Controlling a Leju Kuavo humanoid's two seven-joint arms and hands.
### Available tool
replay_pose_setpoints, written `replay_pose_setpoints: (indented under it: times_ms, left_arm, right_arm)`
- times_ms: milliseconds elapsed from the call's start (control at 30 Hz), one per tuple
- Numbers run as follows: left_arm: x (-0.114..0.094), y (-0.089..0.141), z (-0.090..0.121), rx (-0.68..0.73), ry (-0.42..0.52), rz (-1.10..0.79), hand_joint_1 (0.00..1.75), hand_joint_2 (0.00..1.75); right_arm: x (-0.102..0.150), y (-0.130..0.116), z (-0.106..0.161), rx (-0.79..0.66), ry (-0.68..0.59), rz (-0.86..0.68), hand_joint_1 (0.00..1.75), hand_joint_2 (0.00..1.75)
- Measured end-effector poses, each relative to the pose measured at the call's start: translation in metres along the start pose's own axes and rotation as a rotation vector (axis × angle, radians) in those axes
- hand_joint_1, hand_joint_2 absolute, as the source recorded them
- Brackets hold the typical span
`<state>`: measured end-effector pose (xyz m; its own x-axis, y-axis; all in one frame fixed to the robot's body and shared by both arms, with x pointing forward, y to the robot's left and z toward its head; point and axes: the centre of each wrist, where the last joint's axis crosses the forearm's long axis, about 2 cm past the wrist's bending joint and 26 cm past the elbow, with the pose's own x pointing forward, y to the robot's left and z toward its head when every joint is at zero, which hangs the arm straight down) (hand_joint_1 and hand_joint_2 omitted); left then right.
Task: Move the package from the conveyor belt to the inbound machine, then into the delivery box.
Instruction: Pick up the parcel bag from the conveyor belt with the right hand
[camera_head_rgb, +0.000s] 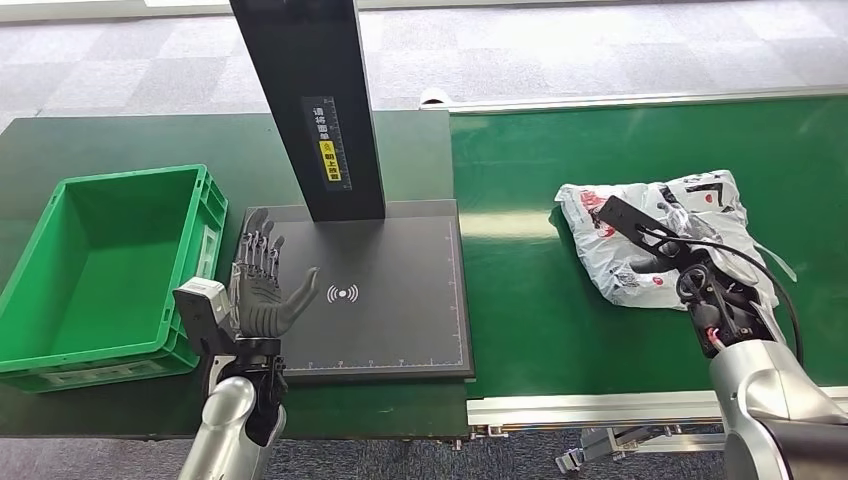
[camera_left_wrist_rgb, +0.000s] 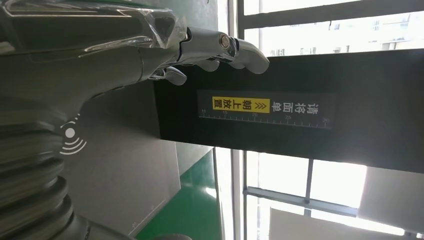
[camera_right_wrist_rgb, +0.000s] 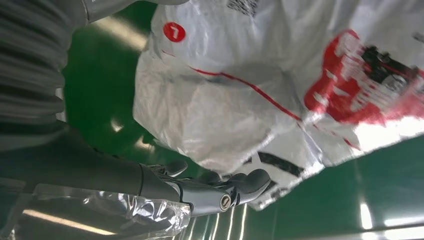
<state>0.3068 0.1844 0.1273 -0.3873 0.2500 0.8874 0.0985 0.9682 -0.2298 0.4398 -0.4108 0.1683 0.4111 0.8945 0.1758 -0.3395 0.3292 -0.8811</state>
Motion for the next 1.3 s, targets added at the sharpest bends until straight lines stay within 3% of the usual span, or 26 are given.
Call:
replay_pose_setpoints:
  times_ms: [100, 367, 700, 833, 1300]
  left_arm:
    - [-0.002, 0.000, 0.000, -0.002, 0.007, 0.003, 0.00, 1.75]
    - [-0.008, -0.001, 0.001, -0.009, 0.025, 0.002, 0.00, 1.75]
    - [-0.010, -0.001, 0.002, -0.011, 0.032, 0.002, 0.00, 1.75]
    - [-0.010, -0.001, 0.002, -0.014, 0.035, -0.001, 0.00, 1.75]
    - [-0.009, -0.003, 0.000, -0.005, 0.046, -0.053, 0.00, 1.75]
  right_arm:
    - [-0.002, 0.005, 0.000, 0.134, 0.069, 0.067, 0.00, 1.75]
    - [-0.006, 0.009, 0.000, 0.296, 0.111, 0.184, 0.00, 1.75]
    - [-0.009, 0.012, 0.000, 0.386, 0.092, 0.181, 0.03, 1.75]
    - [-0.009, 0.013, 0.000, 0.401, 0.071, 0.195, 1.71, 1.75]
    - [-0.010, 0.023, 0.001, 0.475, 0.010, 0.192, 1.75, 1.75]
